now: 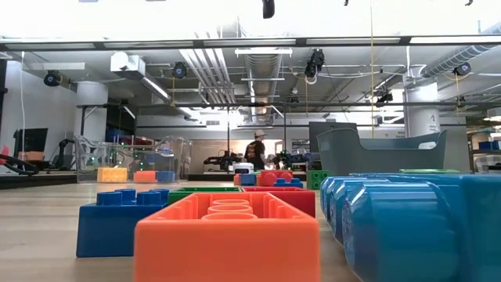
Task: Sort blocks by size
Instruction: Put the small green game piece into the transparent bin
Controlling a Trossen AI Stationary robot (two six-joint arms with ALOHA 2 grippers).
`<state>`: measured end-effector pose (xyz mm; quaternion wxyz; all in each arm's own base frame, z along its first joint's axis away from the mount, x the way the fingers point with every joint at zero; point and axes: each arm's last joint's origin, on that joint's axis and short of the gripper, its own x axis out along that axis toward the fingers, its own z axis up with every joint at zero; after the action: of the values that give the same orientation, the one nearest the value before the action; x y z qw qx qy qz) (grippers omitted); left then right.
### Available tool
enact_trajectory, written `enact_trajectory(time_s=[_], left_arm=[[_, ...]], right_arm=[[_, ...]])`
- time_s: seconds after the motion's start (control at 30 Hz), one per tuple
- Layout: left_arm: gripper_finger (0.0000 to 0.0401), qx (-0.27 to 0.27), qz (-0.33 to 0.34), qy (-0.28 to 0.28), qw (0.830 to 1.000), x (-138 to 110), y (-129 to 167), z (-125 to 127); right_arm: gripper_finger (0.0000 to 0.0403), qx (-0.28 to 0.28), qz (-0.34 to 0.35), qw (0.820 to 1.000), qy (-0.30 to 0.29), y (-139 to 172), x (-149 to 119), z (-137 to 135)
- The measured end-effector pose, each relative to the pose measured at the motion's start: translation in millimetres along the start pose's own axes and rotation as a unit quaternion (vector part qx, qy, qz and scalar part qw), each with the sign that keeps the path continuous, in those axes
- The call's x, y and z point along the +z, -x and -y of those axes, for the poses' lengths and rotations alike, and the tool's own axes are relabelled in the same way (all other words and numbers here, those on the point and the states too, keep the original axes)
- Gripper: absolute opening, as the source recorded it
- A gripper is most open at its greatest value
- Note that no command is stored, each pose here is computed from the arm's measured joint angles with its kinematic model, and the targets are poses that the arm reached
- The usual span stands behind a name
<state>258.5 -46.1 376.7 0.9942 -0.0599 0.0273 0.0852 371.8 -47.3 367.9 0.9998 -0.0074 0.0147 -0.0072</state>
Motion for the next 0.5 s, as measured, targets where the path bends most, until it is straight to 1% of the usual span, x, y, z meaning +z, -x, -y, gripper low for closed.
enact_trajectory(time_s=[0.2,0.33,0.43,0.5], left_arm=[[0.0268,0.002,-0.002,-0.005,1.000,-0.4,0.0,-0.1],[0.0268,0.002,-0.005,-0.006,1.000,-1.2,0.0,-0.2],[0.0268,0.015,-0.013,-0.007,1.000,-3.2,-0.2,-1.0],[0.0268,0.049,-0.009,-0.008,0.999,-4.1,-1.7,-2.5]], right_arm=[[0.0027,-0.025,0.000,1.000,0.007,1.9,-0.1,14.6],[0.0027,-0.025,-0.003,1.000,0.001,5.3,2.4,13.4],[0.0027,-0.032,-0.020,0.999,-0.037,13.7,6.6,10.0],[0.0027,-0.063,-0.050,0.994,-0.068,20.9,5.8,10.5]])
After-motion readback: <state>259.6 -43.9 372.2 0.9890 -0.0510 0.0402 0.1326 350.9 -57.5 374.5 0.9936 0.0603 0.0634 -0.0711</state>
